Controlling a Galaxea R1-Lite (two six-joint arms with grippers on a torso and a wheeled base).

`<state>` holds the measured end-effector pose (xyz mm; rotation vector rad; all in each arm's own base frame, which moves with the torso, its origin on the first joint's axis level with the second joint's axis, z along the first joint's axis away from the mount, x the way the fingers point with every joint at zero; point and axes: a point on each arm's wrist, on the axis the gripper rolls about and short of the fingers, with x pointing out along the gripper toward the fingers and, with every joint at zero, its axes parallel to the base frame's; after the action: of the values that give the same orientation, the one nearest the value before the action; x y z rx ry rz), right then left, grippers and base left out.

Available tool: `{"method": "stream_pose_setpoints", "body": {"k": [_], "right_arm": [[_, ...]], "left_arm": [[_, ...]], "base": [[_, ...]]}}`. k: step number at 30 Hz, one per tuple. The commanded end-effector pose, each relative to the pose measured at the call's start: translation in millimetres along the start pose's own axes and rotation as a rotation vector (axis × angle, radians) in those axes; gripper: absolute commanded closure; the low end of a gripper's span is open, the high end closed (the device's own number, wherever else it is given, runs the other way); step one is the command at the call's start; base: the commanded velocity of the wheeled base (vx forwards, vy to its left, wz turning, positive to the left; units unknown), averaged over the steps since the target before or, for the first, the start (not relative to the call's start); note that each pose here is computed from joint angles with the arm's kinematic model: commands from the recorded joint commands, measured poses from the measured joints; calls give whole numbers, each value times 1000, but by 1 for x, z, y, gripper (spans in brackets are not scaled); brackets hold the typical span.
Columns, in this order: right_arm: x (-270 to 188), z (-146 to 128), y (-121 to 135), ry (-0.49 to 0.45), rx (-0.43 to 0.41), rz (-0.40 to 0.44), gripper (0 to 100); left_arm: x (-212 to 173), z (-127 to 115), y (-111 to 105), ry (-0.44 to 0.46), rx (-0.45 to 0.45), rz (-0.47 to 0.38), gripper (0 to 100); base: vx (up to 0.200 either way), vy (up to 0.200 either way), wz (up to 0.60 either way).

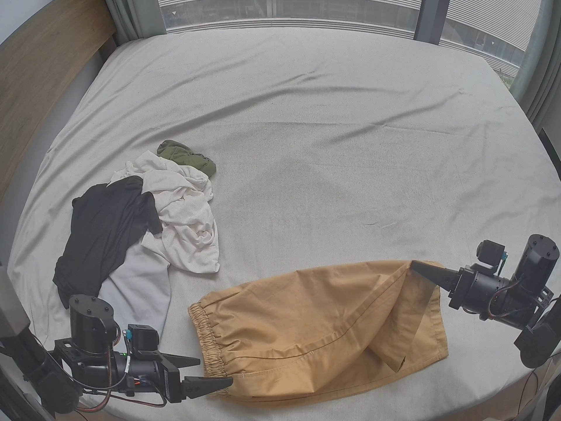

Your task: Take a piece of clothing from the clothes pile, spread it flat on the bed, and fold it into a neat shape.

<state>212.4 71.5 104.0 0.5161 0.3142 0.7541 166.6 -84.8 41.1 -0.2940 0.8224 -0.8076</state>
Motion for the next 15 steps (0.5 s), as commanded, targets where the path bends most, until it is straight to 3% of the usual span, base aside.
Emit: {"method": "stream_pose_setpoints", "body": {"k": [1,15], "right_arm": [[0,0,-1,-1,2,-4,100],[0,0,-1,0,3,-4,100]], "left_arm": [[6,-7,4,49,-31,8,0],[32,-9,9,22,-47,-34,0]], "base": [[0,0,0],[0,0,0]]}}
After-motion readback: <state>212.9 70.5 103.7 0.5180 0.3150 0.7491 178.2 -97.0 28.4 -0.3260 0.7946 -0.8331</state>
